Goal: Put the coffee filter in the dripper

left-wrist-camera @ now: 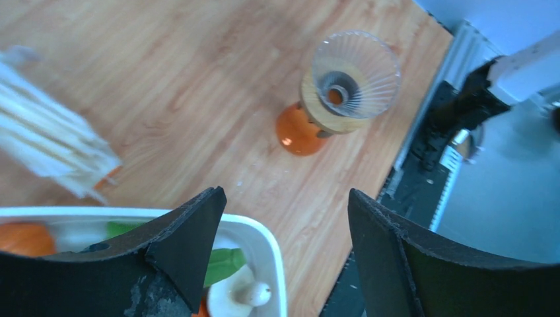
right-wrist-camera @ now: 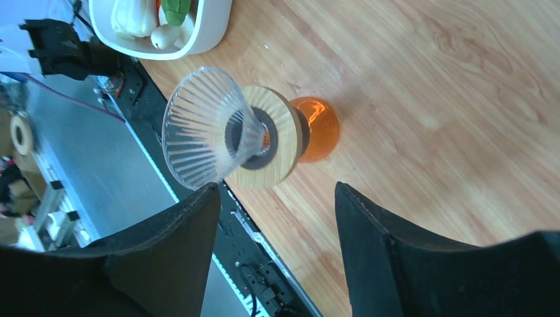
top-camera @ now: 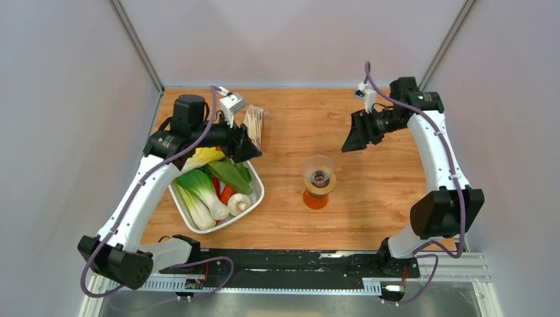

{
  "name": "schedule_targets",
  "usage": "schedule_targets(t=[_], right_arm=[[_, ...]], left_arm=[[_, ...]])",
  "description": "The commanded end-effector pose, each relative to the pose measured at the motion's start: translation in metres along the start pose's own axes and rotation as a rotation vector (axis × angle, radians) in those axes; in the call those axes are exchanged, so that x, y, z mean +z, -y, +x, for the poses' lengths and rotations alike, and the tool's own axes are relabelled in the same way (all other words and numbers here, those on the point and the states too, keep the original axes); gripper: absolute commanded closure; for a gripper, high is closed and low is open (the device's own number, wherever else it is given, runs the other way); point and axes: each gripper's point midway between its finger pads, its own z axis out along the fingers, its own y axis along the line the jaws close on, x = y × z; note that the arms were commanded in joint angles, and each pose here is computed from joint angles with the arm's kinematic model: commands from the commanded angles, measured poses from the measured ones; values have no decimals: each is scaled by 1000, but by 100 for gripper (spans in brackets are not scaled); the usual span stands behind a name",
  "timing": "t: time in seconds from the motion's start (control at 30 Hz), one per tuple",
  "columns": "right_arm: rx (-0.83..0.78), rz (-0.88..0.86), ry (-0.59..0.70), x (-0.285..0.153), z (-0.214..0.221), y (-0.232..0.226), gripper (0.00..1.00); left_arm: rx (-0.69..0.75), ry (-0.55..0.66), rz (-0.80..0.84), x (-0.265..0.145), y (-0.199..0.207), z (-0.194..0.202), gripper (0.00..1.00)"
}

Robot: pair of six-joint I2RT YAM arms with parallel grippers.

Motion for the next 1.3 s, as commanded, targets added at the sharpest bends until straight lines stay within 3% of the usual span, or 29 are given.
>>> schedule_targets(t=[0.0,0.23,0.5,0.8,1.27], right_arm=[[28,-149,81,-13,11,-21,35],[119,-307,125,-3,18,-46,34],[210,-261,57,21,29,-39,47],[253,-252,15,37,35,-28,50],[254,-187,-16,40,44,-18,60]], left_arm=[[-112,-48,218,22,38,-1,23],[-248,-132,295,63,47,18,28],[-334,-173,301,102,46,28,34],[-364,-254,310,140,54,53,40],[-370,-254,349,160,65,49,49]])
